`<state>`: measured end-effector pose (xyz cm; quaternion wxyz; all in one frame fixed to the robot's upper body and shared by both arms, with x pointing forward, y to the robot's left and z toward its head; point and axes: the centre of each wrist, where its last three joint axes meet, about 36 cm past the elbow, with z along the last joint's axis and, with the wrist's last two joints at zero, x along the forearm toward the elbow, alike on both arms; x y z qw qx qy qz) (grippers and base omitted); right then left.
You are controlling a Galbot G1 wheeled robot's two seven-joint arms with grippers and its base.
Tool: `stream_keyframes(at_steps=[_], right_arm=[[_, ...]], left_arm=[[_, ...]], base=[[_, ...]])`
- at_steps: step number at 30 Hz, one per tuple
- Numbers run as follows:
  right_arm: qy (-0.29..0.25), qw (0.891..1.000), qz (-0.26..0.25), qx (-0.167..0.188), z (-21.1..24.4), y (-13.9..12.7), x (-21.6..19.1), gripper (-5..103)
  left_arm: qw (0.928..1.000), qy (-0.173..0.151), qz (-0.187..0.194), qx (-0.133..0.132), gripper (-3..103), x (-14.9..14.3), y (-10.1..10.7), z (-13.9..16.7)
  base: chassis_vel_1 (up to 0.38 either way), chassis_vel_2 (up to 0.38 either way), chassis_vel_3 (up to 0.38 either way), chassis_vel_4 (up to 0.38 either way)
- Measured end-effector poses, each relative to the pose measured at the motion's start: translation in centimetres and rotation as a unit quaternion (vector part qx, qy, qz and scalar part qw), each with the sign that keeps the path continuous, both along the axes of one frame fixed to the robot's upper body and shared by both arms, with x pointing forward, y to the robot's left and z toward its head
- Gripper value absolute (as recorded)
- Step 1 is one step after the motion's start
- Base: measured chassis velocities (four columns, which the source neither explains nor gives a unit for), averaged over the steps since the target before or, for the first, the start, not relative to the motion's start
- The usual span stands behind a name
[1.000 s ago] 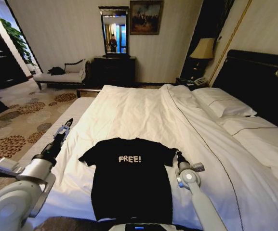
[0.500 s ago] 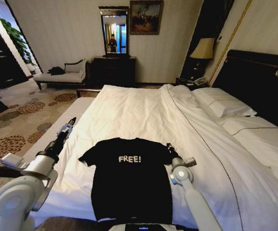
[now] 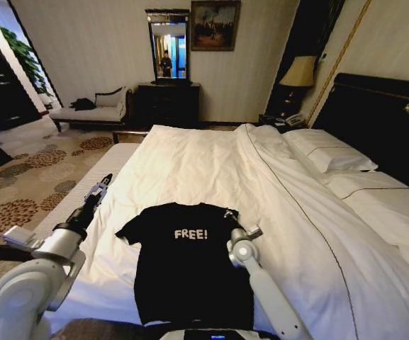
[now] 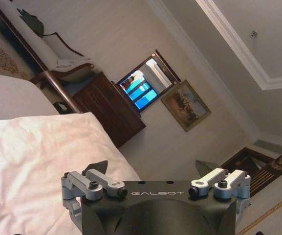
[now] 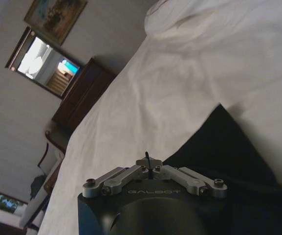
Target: Fold the clothes on the bed.
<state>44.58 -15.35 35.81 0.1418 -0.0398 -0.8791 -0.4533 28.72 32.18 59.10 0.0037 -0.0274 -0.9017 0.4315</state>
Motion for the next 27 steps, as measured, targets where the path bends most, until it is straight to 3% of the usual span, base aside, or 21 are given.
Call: stream_keyframes(at_steps=[10, 14, 16, 19, 21, 22, 24, 27], right_arm=[[0.007, 1.0, 0.014, -0.025, -1.6, 2.0, 0.2, -2], [-0.005, 0.999, 0.025, -0.025, -1.0, 2.0, -1.0, 14], [-0.039, 0.998, 0.045, -0.01, 0.8, 2.0, -2.6, 25], [-0.07, 0.996, 0.061, 0.006, 2.3, 1.9, -3.8, 30], [-0.095, 0.993, 0.064, 0.018, 3.6, 1.2, -4.8, 41], [-0.096, 0.993, 0.057, 0.02, 3.8, 0.7, -4.9, 46], [-0.094, 0.994, 0.051, 0.021, 3.9, 0.3, -4.8, 46], [-0.043, 0.999, 0.006, 0.021, 3.0, -1.7, -4.6, 62]], left_arm=[[1.0, 0.005, 0.004, -0.003, 100, 0.3, 0.1, -0.4], [1.0, 0.007, 0.006, -0.002, 100, 0.4, 0.1, -0.7], [0.9999, 0.009, 0.007, -0.002, 100, 0.6, 0.0, -0.9], [0.9999, 0.011, 0.008, -0.001, 100, 0.7, 0.0, -1.0], [0.9999, 0.013, 0.008, -0.001, 100, 0.8, -0.1, -1.1], [0.9999, 0.013, 0.008, -0.001, 100, 0.8, -0.1, -1.2], [0.9999, 0.013, 0.009, -0.002, 100, 0.8, -0.2, -1.2], [0.9999, 0.014, 0.009, -0.002, 100, 0.7, -0.2, -1.3]], base=[[0.0, 0.0, 0.0, 0.0], [0.0, 0.0, 0.0, 0.0], [0.0, 0.0, 0.0, 0.0], [0.0, 0.0, 0.0, 0.0], [0.0, 0.0, 0.0, 0.0], [0.0, 0.0, 0.0, 0.0], [0.0, 0.0, 0.0, 0.0], [0.0, 0.0, 0.0, 0.0]])
